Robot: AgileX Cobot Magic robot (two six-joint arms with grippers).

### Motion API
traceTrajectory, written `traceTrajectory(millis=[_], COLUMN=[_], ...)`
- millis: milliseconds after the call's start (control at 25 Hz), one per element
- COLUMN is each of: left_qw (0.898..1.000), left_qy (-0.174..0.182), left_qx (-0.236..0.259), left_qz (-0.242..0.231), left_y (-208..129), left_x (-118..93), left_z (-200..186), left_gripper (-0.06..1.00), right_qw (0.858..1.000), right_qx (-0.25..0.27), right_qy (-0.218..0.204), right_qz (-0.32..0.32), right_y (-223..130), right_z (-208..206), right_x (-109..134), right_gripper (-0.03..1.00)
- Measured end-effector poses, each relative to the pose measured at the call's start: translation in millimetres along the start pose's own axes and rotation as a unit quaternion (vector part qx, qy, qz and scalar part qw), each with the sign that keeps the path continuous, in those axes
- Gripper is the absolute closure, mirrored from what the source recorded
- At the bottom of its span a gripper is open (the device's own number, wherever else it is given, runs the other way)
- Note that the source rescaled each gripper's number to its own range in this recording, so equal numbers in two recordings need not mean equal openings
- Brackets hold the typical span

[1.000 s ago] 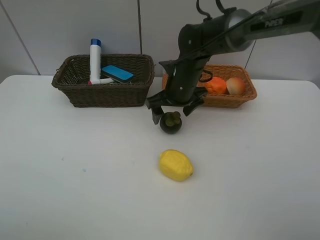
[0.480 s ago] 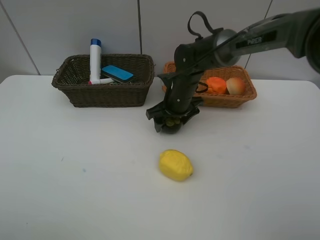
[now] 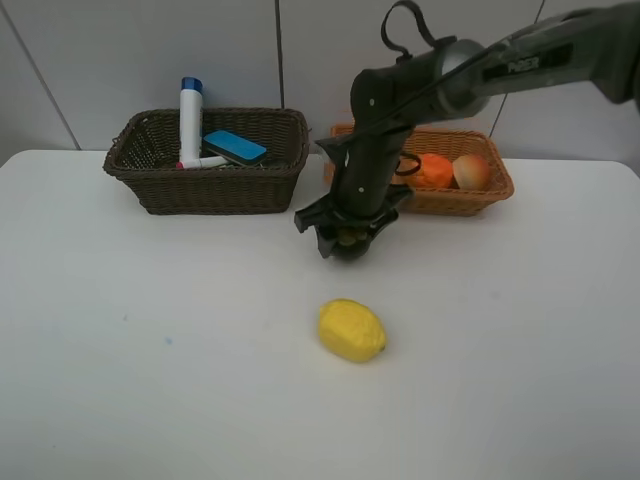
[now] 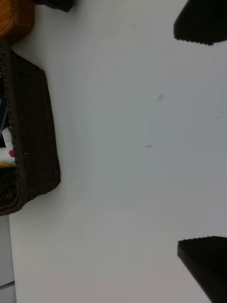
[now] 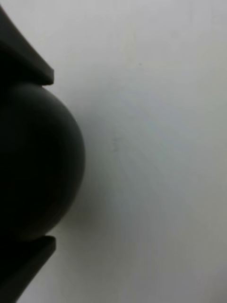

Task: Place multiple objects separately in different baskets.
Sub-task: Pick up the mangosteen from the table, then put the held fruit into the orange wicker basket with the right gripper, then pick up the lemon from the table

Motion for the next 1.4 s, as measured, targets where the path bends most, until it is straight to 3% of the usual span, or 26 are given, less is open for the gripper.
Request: traceTrajectory(millis=[160,280,360,480,640,680,720,760,840,1040,1200,1400], left_qw=[1.0,1.0,1.0,1.0,1.0,1.0,1.0,1.0,1.0,1.0,1.0,1.0], left_qy=[0.0,0.0,0.0,0.0,0.0,0.0,0.0,0.0,0.0,0.0,0.0,0.0], left_qx=[0.0,0.0,0.0,0.0,0.0,0.0,0.0,0.0,0.0,0.0,0.0,0.0], left_qz=[0.0,0.0,0.0,0.0,0.0,0.0,0.0,0.0,0.0,0.0,0.0,0.0], left_y=[0,0,0,0,0,0,0,0,0,0,0,0], left_x=[0,0,0,0,0,0,0,0,0,0,0,0], left_z=[0,0,0,0,0,0,0,0,0,0,0,0], left_gripper=[-0.05,-0.05,-0.05,-0.05,-0.05,-0.05,-0.05,-0.05,-0.05,-0.05,-0.05,-0.05], right_qw=[0.995,0.985,0.983,0.985,0.986,0.986,0.985,0.985,0.984,0.991,0.994,0.994], right_qx=[-0.098,-0.165,-0.176,-0.152,-0.126,-0.129,-0.135,-0.139,-0.143,-0.079,-0.008,-0.01], right_qy=[-0.02,-0.039,-0.052,-0.066,-0.071,-0.071,-0.071,-0.073,-0.075,-0.071,-0.025,0.023], right_qz=[-0.016,-0.008,0.01,0.045,0.078,0.079,0.079,0.076,0.073,0.082,0.102,0.105], right_y=[47,85,97,100,91,92,94,96,98,74,46,33], right_z=[-70,-99,-97,-65,-36,-34,-35,-35,-37,-35,-51,-84], right_x=[-8,-32,-57,-100,-134,-136,-137,-137,-136,-132,-112,-87], right_gripper=[0.79,0.79,0.79,0.79,0.79,0.69,0.45,0.29,0.09,-0.01,-0.03,-0.03])
Point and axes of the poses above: a point on each arm's last joint axis where the gripper is mounted, z pointing out along that axis toward the gripper, x along the wrist's bending axis when the last joint is at zero, y = z × x, the point moved 10 cm from there along z, pointing out along that axis toward the gripper, and after that the axes turned 2 degrees about z, right-handed, at the moved point
